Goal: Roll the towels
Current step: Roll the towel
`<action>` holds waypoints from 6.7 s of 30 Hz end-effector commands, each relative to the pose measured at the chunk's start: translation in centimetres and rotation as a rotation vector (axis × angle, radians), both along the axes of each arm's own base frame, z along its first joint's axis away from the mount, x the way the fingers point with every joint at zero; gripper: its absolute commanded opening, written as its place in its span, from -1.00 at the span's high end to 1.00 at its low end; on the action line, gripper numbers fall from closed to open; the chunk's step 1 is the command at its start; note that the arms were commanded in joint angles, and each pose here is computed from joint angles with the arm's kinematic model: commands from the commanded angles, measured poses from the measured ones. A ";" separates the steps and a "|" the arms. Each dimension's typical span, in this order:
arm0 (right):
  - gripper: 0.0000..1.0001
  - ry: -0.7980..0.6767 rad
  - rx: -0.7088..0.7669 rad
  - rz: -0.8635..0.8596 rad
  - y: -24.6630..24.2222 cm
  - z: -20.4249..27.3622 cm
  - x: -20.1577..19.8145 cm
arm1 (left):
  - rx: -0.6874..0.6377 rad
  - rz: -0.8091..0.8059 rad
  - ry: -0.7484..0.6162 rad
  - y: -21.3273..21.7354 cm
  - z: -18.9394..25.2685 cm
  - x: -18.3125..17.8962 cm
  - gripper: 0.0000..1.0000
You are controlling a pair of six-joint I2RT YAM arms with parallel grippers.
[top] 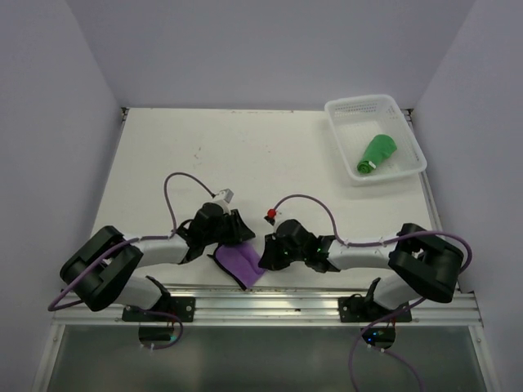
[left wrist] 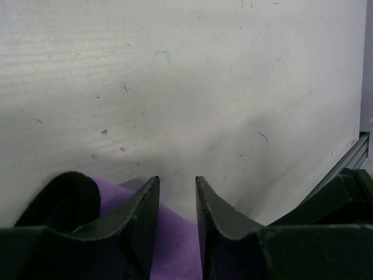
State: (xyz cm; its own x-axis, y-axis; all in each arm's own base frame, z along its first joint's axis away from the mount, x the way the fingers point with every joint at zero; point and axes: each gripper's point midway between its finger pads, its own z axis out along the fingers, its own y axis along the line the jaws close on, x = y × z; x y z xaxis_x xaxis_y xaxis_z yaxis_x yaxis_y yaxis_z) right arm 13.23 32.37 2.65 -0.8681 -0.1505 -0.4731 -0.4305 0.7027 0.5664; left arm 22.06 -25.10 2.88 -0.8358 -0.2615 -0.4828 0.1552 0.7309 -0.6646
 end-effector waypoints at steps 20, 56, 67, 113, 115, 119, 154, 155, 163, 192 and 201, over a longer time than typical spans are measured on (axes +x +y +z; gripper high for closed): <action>1.00 -0.657 -0.413 -0.188 -2.5 2.4 4.0 | 0.095 0.047 -0.045 0.7 2.1 3.8 0.28; 1.00 -1.033 -0.876 0.109 2.9 -0.2 -2.9 | -0.048 0.057 0.011 1.9 3.1 -2.0 0.28; 1.00 -1.003 -0.824 0.092 3.1 0.2 -3.1 | 0.010 0.074 0.079 2.9 -0.4 -4.0 0.31; 0.16 -0.002 -0.108 0.024 1.0 -0.6 -1.6 | 0.059 0.165 0.099 5.9 -4.1 -5.8 0.33; 0.16 0.003 -0.138 0.026 0.3 -1.5 -1.8 | 0.058 0.164 0.098 5.9 -4.0 -5.8 0.33; 0.14 0.008 -0.171 0.042 -0.4 -2.8 -2.1 | 0.063 0.163 0.097 5.9 -4.1 -5.7 0.33; 1.00 -0.693 -0.625 -0.273 -1.9 2.9 5.2 | 0.112 0.114 -0.055 1.7 5.2 4.7 0.27; 1.00 -0.715 -0.668 -0.293 -2.3 2.4 5.6 | 0.113 0.115 -0.055 1.7 5.3 4.9 0.27; 1.00 -0.793 -0.746 -0.393 -2.3 2.6 6.9 | 0.070 0.107 -0.060 1.2 6.0 6.0 0.27; 1.00 -0.925 -0.949 -0.188 1.6 -0.6 4.2 | -0.144 0.003 0.043 -0.9 1.3 1.9 0.27; 0.68 -0.854 -0.818 -0.199 1.6 0.8 3.3 | -0.065 0.031 0.123 0.6 -2.8 0.5 0.31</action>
State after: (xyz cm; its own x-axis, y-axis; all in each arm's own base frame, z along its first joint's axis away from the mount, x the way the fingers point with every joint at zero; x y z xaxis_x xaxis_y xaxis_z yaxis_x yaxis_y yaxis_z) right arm 17.85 32.34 3.17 -0.3113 -0.6811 -0.6627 -0.2317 0.7307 -0.6421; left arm 24.52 -26.19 3.62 -0.8451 -0.3430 -0.4100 0.1208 0.6246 -0.7715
